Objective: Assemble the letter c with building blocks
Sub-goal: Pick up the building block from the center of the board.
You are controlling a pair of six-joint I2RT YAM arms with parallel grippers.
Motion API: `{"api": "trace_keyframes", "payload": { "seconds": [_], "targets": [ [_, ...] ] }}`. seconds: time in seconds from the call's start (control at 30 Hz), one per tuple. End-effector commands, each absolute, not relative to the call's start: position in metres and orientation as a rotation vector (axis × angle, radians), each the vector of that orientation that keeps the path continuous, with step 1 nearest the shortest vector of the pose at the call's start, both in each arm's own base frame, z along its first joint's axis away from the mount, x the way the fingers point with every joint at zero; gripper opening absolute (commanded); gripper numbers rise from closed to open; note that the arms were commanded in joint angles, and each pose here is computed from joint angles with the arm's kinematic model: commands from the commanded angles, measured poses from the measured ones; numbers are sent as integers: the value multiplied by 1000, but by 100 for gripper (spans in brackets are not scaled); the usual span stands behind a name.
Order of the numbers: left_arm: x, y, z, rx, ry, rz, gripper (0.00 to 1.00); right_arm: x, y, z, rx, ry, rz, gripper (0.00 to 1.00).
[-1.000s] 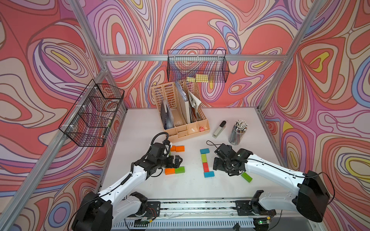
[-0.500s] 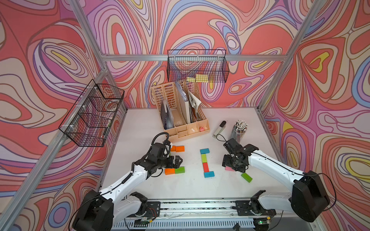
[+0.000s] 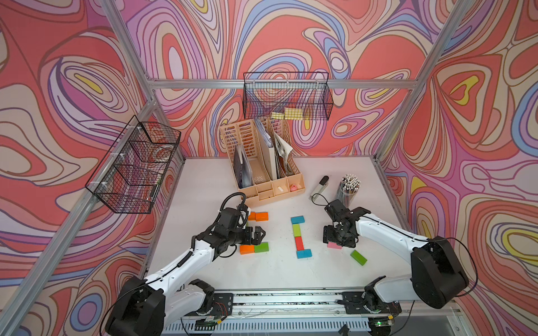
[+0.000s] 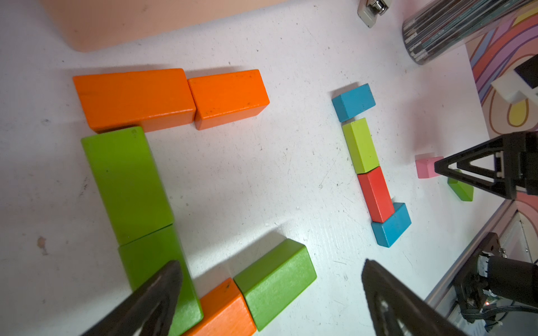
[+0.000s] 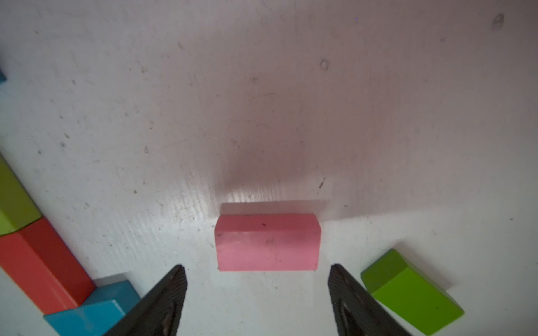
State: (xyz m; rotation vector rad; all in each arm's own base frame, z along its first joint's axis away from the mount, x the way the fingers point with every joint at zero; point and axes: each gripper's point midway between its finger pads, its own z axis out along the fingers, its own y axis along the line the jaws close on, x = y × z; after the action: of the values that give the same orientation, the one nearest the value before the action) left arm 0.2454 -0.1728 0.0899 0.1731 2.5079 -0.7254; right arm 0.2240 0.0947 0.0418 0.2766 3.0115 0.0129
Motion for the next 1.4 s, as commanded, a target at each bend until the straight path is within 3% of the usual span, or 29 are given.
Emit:
{"api": "trace_keyframes", "payload": {
  "seconds": [0.0,0.37,0.9,1.17,1.37],
  "targets": [
    [248,-177,93,197,2494,-737,99,220,90,33,275,3040,-14,80],
    [248,-177,93,200,2496,-730,99,221,87,21,290,3068,-23,79],
    [249,-175,92,199,2502,-711,99,227,88,16,267,3078,-17,69],
    [249,-175,91,200,2502,-709,99,256,105,53,187,2972,106,59],
    [249,-176,92,200,2500,-715,99,285,116,80,-10,2923,109,58]
  ]
}}
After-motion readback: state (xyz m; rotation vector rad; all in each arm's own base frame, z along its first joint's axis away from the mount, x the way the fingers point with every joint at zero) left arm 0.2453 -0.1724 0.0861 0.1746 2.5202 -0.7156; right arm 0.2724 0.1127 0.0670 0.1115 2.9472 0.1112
